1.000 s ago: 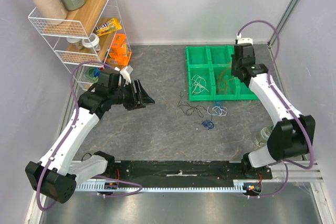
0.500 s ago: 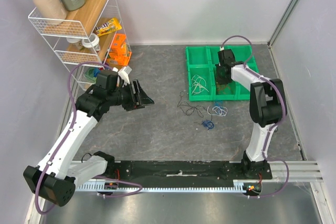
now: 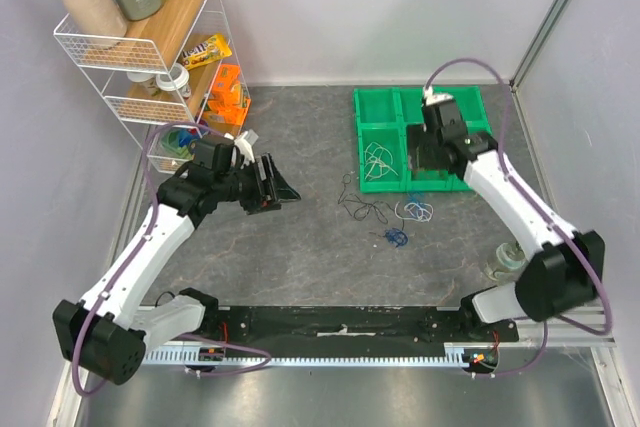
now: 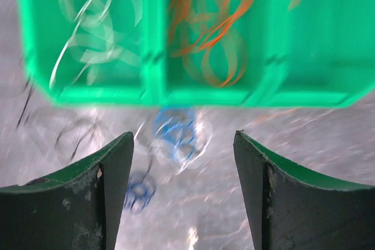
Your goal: Untangle the cables
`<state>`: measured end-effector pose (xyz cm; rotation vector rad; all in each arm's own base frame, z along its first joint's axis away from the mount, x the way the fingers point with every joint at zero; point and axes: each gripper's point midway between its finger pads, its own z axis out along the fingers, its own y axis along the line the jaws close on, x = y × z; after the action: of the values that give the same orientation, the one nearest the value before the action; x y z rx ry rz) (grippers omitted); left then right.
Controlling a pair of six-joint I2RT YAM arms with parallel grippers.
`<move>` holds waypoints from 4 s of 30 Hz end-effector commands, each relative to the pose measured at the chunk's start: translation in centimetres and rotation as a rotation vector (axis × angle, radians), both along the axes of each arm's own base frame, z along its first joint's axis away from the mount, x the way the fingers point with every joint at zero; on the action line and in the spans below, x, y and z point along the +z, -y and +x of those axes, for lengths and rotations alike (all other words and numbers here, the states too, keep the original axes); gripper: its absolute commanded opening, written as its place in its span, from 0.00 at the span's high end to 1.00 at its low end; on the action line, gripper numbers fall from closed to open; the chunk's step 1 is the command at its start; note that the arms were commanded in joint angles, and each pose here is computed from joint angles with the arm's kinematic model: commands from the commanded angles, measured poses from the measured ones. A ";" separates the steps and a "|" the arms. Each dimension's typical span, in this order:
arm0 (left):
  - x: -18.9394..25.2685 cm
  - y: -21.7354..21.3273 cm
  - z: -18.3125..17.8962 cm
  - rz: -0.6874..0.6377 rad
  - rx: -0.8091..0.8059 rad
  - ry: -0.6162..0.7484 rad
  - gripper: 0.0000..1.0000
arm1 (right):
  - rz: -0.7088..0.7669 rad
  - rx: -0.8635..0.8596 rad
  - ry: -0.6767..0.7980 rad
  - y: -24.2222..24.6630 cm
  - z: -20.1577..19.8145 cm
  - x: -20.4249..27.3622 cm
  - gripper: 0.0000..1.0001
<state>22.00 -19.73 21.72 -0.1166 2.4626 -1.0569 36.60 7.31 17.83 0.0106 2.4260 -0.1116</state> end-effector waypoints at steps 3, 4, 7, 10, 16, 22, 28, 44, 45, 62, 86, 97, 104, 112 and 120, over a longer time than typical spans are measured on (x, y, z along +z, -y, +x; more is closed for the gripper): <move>-0.7 3.0 0.5 -0.054 -0.069 -0.024 0.29 | 0.203 0.291 -0.191 -8.3 -9.2 -7.9 0.23; -1.0 3.5 0.4 -0.050 -0.081 -0.034 0.29 | 0.212 0.317 -0.230 -8.8 -10.4 -9.3 0.23; -1.4 4.9 0.0 -0.049 -0.106 -0.049 0.30 | 0.138 0.311 -0.297 -8.0 -12.0 -12.1 0.27; -1.3 5.8 -0.3 -0.058 -0.118 -0.051 0.30 | 0.133 0.332 -0.328 -8.1 -13.0 -13.4 0.36; -0.8 5.9 -0.1 -0.058 -0.114 -0.041 0.31 | 0.145 0.389 -0.333 -9.4 -13.9 -14.2 0.63; -1.4 6.4 -0.3 -0.062 -0.127 -0.064 0.31 | 0.234 0.483 -0.306 -12.1 -14.2 -11.5 0.99; 0.0 8.2 -0.7 -0.152 -0.226 -0.017 0.35 | 0.456 0.689 -0.189 -16.5 -15.4 -3.2 1.00; 2.7 9.8 -2.5 -0.238 -0.363 0.106 0.50 | 0.849 0.931 -0.124 -23.7 -15.7 7.3 1.00; 2.3 9.6 -2.4 -0.215 -0.349 0.096 0.51 | 0.850 0.927 -0.118 -23.7 -15.7 7.4 1.00; -1.0 4.7 -0.5 0.117 -0.162 0.086 0.95 | 0.774 0.797 -0.010 -22.1 -13.9 8.4 1.00; 5.1 7.5 -1.1 -0.148 -0.254 0.245 0.41 | 0.771 0.907 -0.018 -23.7 -15.6 9.8 1.00; 3.4 5.4 0.3 -0.012 -0.141 0.243 0.90 | 0.782 0.938 -0.025 -24.0 -17.2 9.6 1.00; 2.8 2.0 -0.1 0.121 -0.056 0.285 0.98 | 0.475 0.543 0.143 -17.6 -11.8 8.6 1.00; 4.8 -1.6 -0.7 0.179 0.060 0.388 0.99 | 0.205 0.297 0.149 -10.9 -10.6 6.2 0.86; 6.5 -2.7 -1.2 0.206 0.070 0.434 0.98 | 0.241 0.488 0.099 -13.6 -11.5 4.9 0.76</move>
<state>20.68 -17.86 26.88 0.0334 2.1720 -0.7619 25.62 18.73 22.45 -0.2923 2.3022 0.2733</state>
